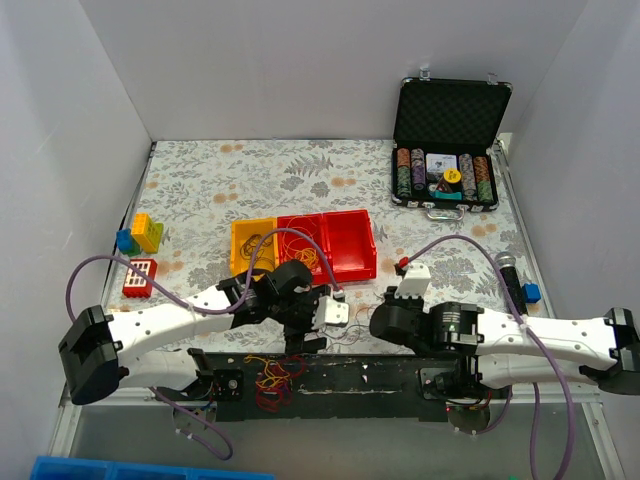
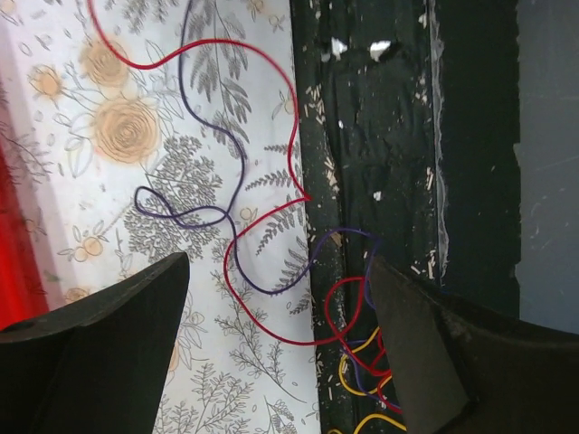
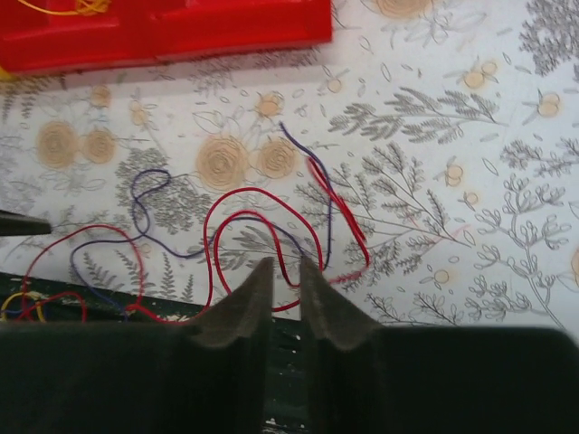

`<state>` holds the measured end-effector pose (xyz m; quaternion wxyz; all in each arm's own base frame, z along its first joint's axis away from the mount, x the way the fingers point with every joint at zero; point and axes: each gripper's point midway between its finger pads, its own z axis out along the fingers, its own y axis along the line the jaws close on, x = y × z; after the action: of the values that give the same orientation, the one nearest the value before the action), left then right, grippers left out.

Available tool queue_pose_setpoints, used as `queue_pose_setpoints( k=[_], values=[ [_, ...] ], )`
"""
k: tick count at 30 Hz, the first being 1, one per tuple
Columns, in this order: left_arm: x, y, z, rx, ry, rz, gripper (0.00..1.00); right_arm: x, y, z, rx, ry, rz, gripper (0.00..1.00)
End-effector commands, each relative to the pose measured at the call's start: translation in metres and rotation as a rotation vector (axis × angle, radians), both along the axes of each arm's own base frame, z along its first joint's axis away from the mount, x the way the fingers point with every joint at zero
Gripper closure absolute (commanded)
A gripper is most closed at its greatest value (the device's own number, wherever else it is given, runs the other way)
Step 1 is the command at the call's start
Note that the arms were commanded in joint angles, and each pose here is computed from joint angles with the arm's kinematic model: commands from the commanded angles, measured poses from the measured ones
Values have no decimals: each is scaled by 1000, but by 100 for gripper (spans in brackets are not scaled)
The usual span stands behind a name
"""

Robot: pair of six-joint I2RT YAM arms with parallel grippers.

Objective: Untangle the cables

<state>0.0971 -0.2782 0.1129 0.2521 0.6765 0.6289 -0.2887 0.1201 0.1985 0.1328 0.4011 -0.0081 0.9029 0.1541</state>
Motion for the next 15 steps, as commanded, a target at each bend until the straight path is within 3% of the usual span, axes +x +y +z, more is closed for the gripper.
queue_pose_setpoints(
  k=[1,8,15],
  values=[
    [11,1,-15,24,-79,13,22,-8,-27,-21,-156,68,-64,66],
    [23,13,-15,51,-110,94,30,-7,2,9,-43,-2,104,43],
    [43,30,-5,31,22,242,34,-50,88,15,93,-36,649,40]
  ],
)
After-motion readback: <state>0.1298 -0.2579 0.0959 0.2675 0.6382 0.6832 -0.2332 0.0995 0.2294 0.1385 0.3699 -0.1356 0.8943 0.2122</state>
